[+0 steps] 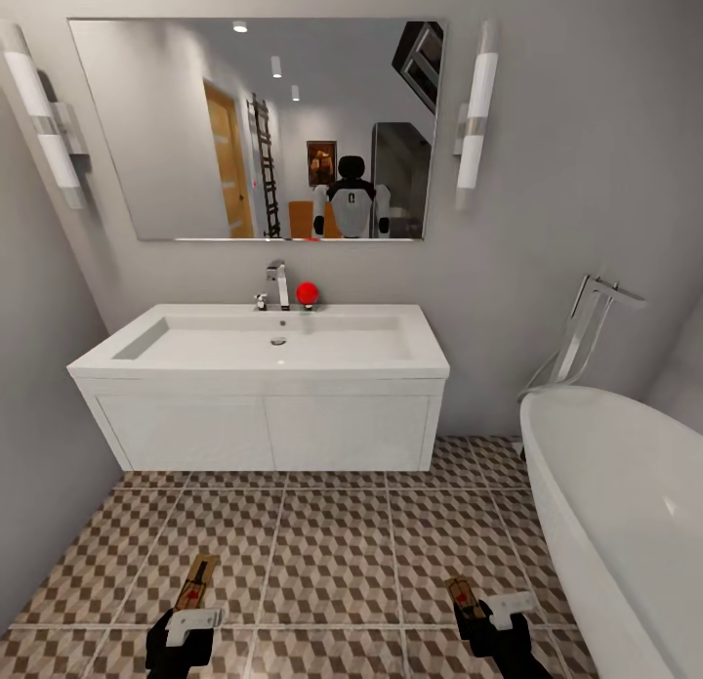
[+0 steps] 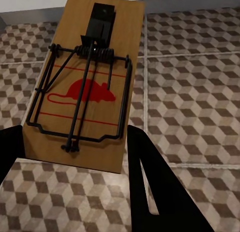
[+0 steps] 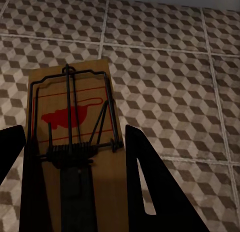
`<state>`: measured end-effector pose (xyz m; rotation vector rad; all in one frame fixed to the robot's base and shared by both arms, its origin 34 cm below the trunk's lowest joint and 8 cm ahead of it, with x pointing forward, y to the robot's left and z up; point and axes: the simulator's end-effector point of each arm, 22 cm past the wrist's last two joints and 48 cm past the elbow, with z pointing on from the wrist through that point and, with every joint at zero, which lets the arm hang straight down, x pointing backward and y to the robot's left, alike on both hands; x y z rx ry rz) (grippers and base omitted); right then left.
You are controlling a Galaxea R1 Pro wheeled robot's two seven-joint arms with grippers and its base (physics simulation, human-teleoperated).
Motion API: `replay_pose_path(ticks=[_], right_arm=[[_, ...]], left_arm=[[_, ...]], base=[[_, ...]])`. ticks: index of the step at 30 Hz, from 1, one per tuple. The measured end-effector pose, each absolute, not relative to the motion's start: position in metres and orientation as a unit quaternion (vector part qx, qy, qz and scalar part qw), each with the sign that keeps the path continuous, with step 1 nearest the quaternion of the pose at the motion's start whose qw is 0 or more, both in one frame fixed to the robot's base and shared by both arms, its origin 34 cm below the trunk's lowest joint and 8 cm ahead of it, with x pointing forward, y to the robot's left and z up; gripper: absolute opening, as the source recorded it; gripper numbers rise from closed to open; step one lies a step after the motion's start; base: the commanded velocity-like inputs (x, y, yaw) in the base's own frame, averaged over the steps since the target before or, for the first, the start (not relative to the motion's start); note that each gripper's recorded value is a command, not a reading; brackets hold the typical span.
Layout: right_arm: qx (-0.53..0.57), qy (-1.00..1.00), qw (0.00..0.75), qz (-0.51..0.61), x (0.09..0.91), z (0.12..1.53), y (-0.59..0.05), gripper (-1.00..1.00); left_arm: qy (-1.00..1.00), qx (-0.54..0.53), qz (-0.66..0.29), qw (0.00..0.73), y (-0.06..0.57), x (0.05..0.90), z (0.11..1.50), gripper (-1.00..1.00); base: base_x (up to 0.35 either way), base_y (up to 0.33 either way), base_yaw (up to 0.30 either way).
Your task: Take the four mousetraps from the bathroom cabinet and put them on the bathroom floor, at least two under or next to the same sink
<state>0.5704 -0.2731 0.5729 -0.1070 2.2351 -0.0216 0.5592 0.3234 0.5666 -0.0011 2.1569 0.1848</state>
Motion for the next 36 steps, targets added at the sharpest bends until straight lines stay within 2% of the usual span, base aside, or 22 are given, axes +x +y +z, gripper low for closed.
replay_pose_path(ticks=[19, 28, 36], right_arm=[[-0.043, 0.899, 0.437, -0.009, 0.5704, 0.5729, -0.2731, -1.00], [-0.043, 0.898, 0.437, -0.009, 0.5704, 0.5732, -0.2731, -1.00], [-0.043, 0.899, 0.437, -0.009, 0.5703, 0.5728, -0.2731, -1.00]], left_arm=[[0.880, 0.000, 0.075, 0.469, 0.3234, 0.5593, 0.5666, -1.00], [0.880, -0.001, 0.075, 0.470, 0.3234, 0.5592, 0.5669, -1.00], [0.880, 0.000, 0.075, 0.469, 0.3234, 0.5593, 0.5666, -1.00]], base=[[0.003, 0.000, 0.000], [0.179, 0.077, 0.000], [0.040, 0.013, 0.000]])
